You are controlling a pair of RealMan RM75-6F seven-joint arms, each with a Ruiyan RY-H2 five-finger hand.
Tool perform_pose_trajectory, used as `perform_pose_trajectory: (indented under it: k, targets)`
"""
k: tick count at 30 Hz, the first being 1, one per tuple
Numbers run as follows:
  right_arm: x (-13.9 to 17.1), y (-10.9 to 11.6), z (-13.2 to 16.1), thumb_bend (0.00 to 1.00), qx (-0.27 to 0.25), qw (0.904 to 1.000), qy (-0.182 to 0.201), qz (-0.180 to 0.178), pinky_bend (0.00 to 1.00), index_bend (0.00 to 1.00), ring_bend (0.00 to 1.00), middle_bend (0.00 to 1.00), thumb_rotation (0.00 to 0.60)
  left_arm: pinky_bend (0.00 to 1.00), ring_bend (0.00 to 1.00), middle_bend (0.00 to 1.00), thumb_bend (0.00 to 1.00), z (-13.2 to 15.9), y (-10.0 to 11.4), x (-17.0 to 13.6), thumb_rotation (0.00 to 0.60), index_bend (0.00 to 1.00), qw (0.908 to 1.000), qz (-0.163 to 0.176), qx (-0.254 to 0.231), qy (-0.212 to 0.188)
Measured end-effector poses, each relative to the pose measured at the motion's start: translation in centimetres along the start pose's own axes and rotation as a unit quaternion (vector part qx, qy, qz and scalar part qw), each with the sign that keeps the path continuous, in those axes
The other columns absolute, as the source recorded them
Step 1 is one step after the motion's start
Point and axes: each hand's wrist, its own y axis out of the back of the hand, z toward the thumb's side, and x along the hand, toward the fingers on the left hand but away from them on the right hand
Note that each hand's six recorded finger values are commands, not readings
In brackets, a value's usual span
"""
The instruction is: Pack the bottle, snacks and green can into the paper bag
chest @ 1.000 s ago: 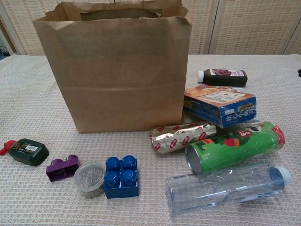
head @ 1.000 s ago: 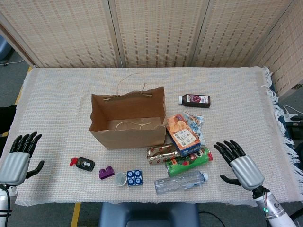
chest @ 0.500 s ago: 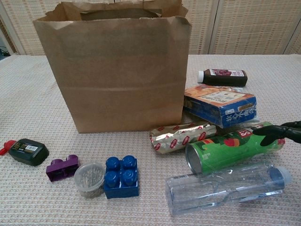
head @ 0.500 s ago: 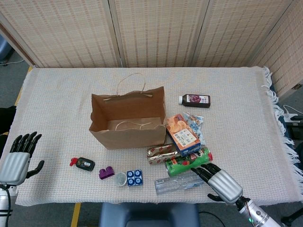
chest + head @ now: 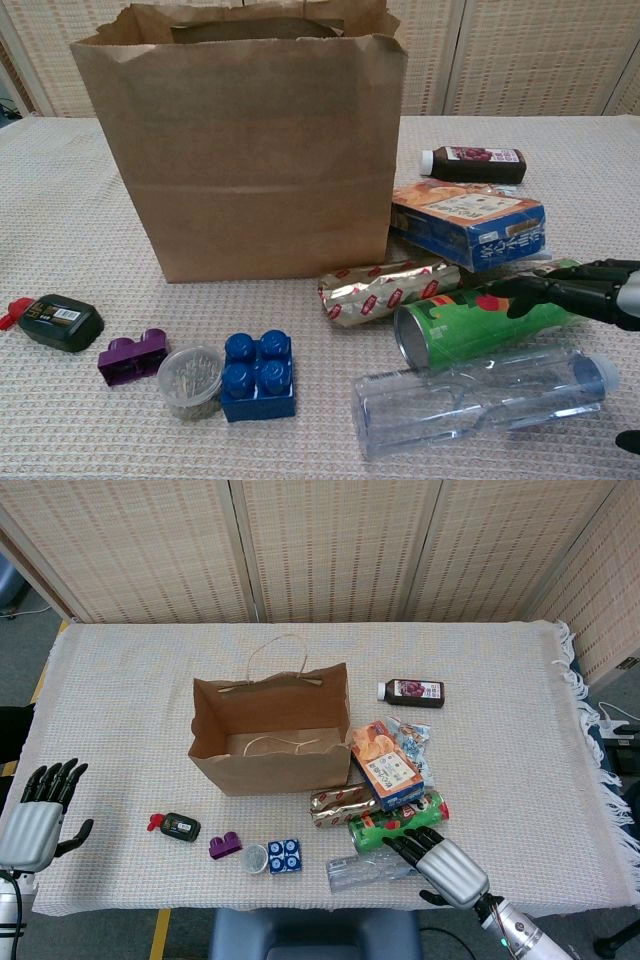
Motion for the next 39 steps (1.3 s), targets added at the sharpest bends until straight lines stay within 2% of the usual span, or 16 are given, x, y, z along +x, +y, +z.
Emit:
perform_pose_trajectory:
  k: [9,31,35,39]
  targets:
    - [-1.6,-0.7,1.7,0.08,0.007,0.9998,0.012,0.017,0.19,0.02,0.13,0.19,0.6,0.0,0.0,0.0,0.34,0.0,0.0,0.0,0.6,0.04,1.0,-0.001,-0.001,-0.002]
    - [-3.7,-2.9,3.2,0.08,0.032,0.9977,0.011,0.058,0.24,0.04,0.16,0.19,0.6,0.0,0.0,0.0,0.34,0.0,0.0,0.1,0.6,0.04,1.0,-0.003,-0.003,-0.004]
    - [-4.1,-3.3,3.2,0.08,0.043,0.9972,0.005,0.061,0.28,0.05,0.17,0.2,0.6,0.0,0.0,0.0,0.34,0.0,0.0,0.1,0.6,0.04,1.0,-0.003,-0.004,-0.004]
    - [-4.6,-3.4,3.4,0.08,0.054,0.997,-0.004,0.055,0.36,0.12,0.24,0.26,0.6,0.0,0.0,0.0,0.34,0.0,0.0,0.1,0.6,0.04,1.0,-0.003,-0.004,-0.004]
